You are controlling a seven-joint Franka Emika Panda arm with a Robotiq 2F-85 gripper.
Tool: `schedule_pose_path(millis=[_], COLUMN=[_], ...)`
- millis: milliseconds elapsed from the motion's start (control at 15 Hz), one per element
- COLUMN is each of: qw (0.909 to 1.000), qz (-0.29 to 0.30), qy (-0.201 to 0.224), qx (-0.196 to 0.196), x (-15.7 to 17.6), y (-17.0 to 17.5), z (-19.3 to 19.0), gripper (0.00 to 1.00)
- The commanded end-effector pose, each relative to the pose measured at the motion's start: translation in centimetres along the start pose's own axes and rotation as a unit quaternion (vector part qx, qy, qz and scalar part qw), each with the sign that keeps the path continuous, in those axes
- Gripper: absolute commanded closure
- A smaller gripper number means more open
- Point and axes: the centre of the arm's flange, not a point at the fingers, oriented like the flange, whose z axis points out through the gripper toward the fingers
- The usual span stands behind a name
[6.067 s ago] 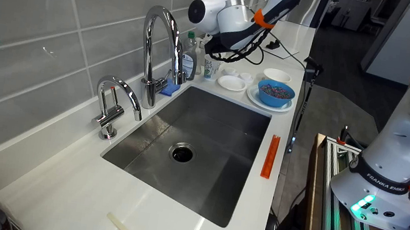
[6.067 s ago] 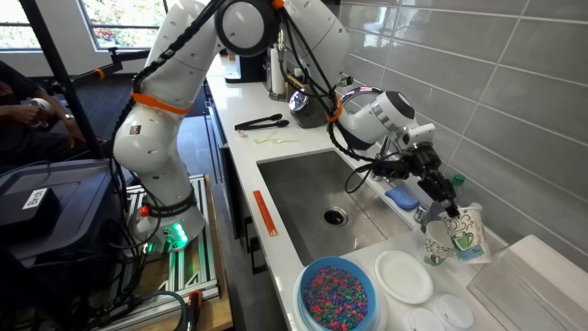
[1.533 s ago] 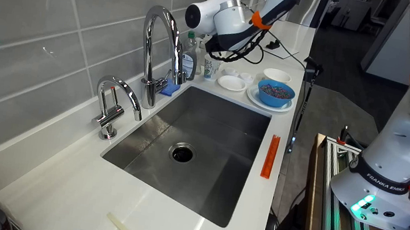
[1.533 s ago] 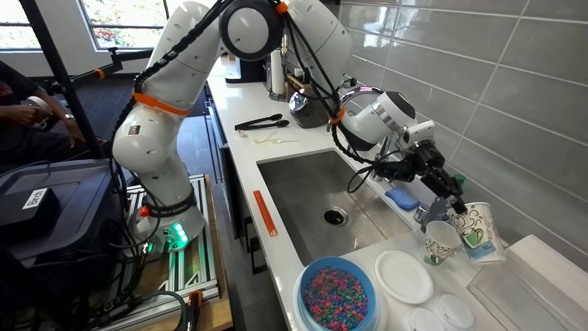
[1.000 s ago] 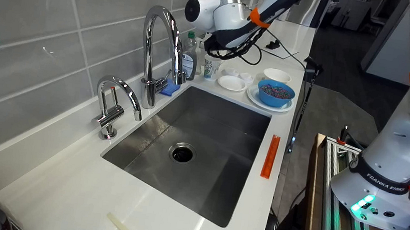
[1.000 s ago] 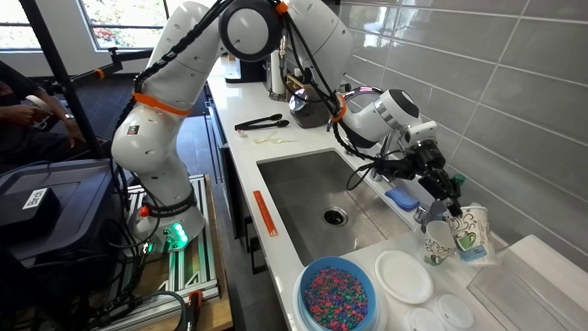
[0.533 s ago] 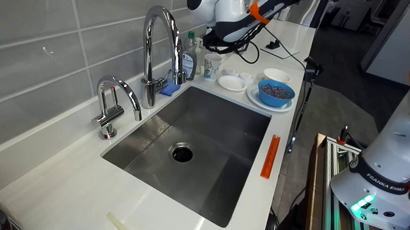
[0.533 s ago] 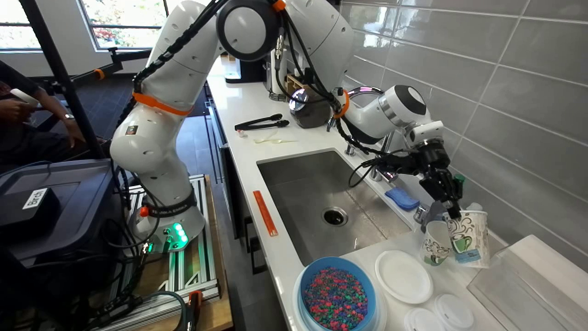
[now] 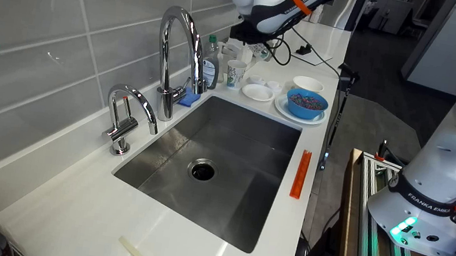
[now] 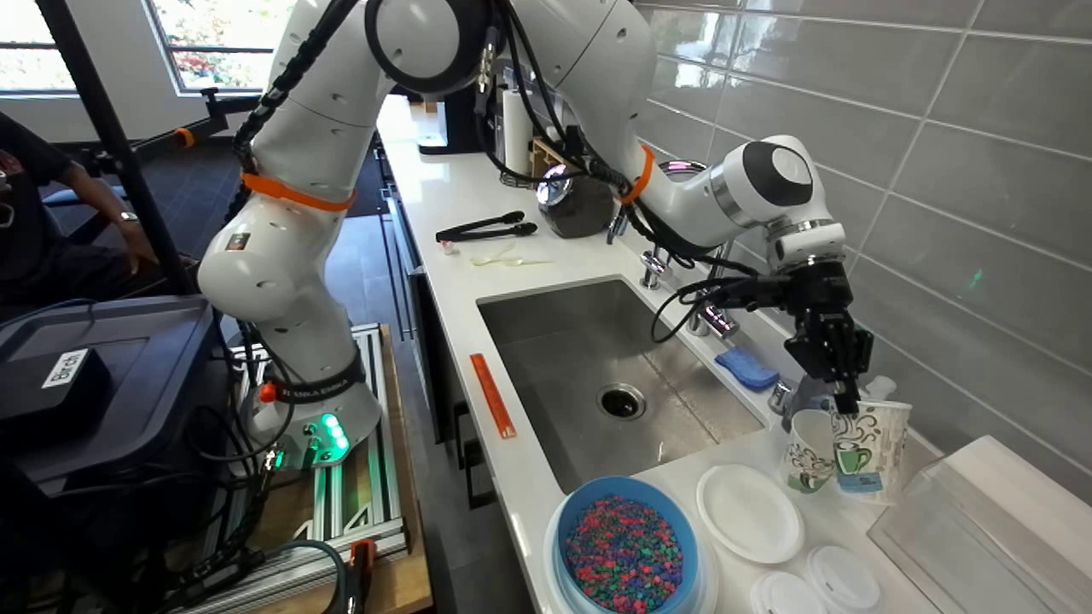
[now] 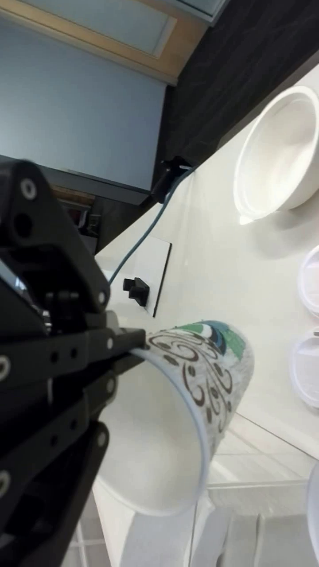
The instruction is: Pour the contents in the cup inside the sink into the cup on the counter
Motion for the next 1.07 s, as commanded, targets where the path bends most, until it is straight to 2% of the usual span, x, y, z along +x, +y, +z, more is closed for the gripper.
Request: schedule_pose_path(millis=[0,400,1000], qw=[0.9964,0.9864,0.9638], qz=[0.021,0.067,0.088], qy=[-0.071,-0.124,-0.228], qx=[0.043,0.085,0.108], x=[0.3,1.5,1.0], y=[4.4,9.0,13.2], z=[0.5,1.8,3.4], gripper=[0.99,0.99,0.99])
